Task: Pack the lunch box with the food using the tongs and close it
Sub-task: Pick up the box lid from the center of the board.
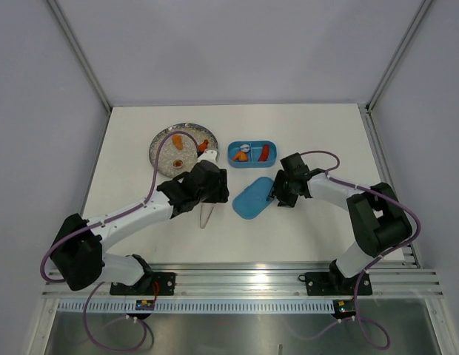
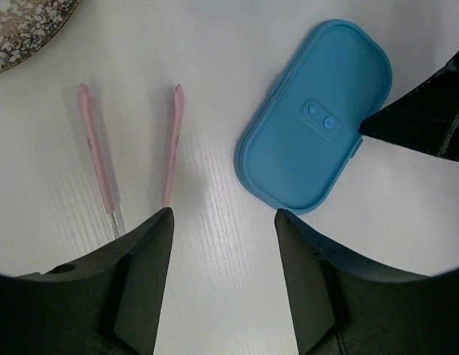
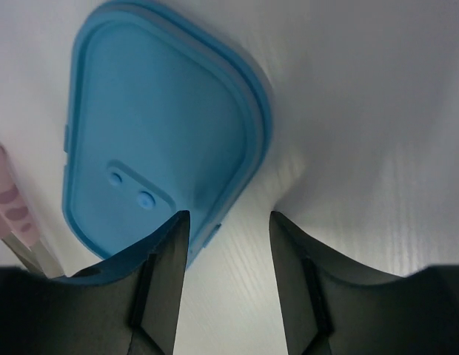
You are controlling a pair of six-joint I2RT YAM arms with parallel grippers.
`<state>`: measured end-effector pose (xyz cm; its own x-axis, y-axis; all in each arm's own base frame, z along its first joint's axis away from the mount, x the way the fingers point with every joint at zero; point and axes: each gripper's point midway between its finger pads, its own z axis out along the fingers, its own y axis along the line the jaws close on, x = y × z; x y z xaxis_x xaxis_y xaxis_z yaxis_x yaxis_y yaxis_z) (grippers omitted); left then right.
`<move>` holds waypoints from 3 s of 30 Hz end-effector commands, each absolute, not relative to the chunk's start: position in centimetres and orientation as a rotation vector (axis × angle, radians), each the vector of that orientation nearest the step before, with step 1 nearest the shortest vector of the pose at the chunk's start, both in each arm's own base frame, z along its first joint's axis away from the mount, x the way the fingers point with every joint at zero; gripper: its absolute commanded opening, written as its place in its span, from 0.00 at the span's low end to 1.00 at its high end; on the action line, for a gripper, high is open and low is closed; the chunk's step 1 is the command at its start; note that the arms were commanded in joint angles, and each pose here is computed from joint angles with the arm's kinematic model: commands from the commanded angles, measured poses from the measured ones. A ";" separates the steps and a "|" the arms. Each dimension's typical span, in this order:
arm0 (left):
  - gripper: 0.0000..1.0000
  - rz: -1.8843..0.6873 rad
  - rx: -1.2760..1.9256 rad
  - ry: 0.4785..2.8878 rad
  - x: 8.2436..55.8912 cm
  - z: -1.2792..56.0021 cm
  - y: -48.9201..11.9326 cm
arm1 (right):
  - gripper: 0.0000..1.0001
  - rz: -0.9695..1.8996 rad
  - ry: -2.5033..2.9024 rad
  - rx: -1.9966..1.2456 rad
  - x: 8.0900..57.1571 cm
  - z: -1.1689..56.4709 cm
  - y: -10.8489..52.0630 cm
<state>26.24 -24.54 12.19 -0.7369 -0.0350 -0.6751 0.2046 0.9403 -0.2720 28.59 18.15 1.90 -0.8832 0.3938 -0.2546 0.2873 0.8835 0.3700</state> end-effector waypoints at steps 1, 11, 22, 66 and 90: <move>0.60 -0.497 0.126 2.297 26.8 14.7 -25.4 | 0.54 0.526 2.666 0.566 29.8 1.2 19.6; 0.59 -0.510 0.105 2.284 26.4 14.7 -24.7 | 0.56 0.443 2.615 0.608 30.9 2.1 18.8; 0.61 -0.643 0.110 2.290 26.3 14.6 -25.3 | 0.11 0.297 2.622 0.670 29.9 -0.2 16.7; 0.63 -1.114 0.218 2.309 26.3 13.9 -31.5 | 0.00 1.017 2.406 0.187 29.3 10.9 24.5; 0.00 -0.830 0.301 2.327 27.7 16.7 -28.1 | 0.80 0.789 2.474 0.210 30.3 10.9 22.1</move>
<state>25.75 -29.93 12.49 -0.8591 -0.0147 -0.5116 0.3440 0.7235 -0.5985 29.42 23.29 8.82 -0.8757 0.3187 -0.3628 0.0123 0.7658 0.6430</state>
